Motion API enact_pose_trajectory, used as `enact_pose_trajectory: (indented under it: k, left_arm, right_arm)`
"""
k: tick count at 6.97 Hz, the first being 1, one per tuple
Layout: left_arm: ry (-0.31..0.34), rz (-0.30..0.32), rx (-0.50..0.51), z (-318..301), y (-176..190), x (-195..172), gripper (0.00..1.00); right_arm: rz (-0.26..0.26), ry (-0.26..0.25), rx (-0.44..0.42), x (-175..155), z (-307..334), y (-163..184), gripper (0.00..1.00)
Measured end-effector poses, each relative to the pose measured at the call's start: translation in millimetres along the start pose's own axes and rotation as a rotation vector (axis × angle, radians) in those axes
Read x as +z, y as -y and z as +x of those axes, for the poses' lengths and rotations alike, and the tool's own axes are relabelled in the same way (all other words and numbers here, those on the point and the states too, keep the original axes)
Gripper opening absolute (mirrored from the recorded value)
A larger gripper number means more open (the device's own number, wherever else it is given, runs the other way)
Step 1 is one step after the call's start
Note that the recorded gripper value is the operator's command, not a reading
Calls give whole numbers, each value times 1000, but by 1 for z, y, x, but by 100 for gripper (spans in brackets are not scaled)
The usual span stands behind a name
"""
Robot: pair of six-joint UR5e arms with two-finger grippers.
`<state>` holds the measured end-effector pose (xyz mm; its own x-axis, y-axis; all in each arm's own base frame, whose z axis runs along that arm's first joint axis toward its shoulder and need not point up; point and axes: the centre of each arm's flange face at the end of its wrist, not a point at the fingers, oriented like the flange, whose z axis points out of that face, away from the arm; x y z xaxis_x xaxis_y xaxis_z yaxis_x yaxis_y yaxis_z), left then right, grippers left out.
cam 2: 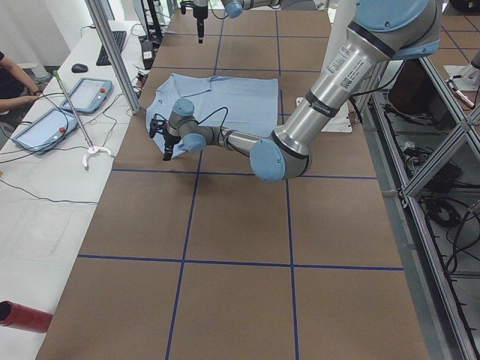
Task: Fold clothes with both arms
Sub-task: 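Move the left gripper toward the sleeve nearest it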
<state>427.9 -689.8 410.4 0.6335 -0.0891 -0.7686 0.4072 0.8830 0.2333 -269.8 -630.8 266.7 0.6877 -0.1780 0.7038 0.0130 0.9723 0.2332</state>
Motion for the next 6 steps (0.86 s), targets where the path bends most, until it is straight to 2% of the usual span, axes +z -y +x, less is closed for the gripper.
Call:
enact_pose_trajectory:
  k: [1,3,6]
  left_arm:
    - [7,12,4,2,-2,12,75]
    - [14,42,8,2,-1,23,54]
    - [10,42,18,7,-2,23,53]
  right_arm:
    - [0,0,0,0,0,0,100]
    - [-2,0,1,1,0,0,100]
    - [-6,-2,1,4,0,-1,100]
